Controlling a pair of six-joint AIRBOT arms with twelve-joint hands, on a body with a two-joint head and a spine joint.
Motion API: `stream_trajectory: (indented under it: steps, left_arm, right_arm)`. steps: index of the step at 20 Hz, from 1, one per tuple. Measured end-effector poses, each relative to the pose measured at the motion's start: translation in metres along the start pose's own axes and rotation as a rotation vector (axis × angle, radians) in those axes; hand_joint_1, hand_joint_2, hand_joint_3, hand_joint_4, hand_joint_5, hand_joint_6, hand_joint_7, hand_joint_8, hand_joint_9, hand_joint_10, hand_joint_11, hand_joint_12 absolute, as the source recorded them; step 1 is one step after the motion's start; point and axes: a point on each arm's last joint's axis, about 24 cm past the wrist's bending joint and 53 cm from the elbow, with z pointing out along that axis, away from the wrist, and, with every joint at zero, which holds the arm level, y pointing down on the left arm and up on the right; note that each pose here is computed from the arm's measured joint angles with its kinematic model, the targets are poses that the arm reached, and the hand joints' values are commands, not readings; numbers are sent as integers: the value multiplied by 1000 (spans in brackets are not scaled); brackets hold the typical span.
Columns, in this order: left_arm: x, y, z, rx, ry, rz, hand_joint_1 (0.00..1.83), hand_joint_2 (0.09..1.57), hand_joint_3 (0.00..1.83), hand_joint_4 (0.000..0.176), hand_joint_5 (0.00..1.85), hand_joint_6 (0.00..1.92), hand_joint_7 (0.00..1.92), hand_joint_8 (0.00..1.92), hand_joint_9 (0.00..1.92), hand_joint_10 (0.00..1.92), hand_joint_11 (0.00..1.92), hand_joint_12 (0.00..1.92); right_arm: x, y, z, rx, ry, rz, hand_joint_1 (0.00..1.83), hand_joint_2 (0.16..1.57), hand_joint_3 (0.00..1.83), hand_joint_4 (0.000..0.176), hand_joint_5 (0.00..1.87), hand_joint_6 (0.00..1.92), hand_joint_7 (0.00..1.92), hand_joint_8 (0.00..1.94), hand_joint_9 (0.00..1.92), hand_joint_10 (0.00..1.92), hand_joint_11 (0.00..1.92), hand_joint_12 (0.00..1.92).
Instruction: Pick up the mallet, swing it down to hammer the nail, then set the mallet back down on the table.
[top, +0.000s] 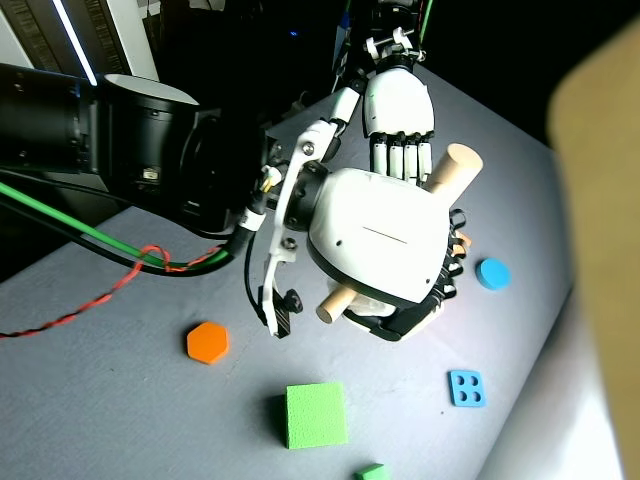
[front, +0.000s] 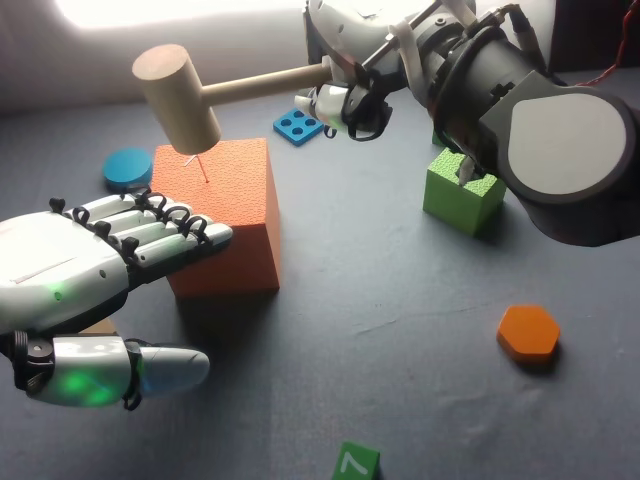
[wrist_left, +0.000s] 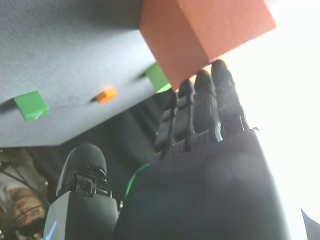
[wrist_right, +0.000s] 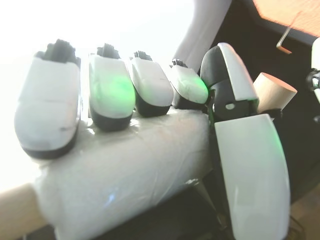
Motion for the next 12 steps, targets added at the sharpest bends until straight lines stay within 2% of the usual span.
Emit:
stream_trajectory:
  steps: [2, 3, 6, 8, 12]
  left_arm:
    - [0, 0, 0, 0, 0, 0, 0, 1216, 0, 0, 17, 0, 113, 0, 143, 0, 0, 321]
    - [0, 0, 0, 0, -1, 1, 0, 1227, 1, 0, 6, 0, 97, 2, 126, 1, 0, 273]
    - [0, 1, 0, -1, 1, 2, 0, 1217, 0, 0, 34, 4, 138, 9, 164, 9, 0, 369]
    - [0, 1, 0, -1, 0, 2, 0, 1215, 0, 0, 26, 0, 129, 3, 161, 2, 0, 345]
    - [0, 1, 0, 0, -1, 2, 0, 1212, 0, 0, 16, 0, 116, 0, 148, 1, 0, 328]
  right_arm:
    - [1, -3, 3, 6, -3, 1, 929, 1511, 3, 176, 1366, 1921, 1592, 1941, 1689, 1921, 1854, 1921]
    - [1, -2, 4, 1, -6, 0, 928, 1510, 2, 176, 1366, 1921, 1592, 1941, 1689, 1921, 1854, 1921]
    - [0, 6, 7, -19, -14, -10, 914, 1518, 4, 176, 1378, 1921, 1609, 1941, 1716, 1921, 1874, 1921]
    - [2, 10, 8, -29, -14, -10, 924, 1522, 4, 176, 1362, 1921, 1616, 1941, 1716, 1921, 1876, 1921]
    - [-8, 16, 12, -39, -42, -7, 859, 1534, 8, 176, 1365, 1921, 1615, 1941, 1724, 1921, 1880, 1921]
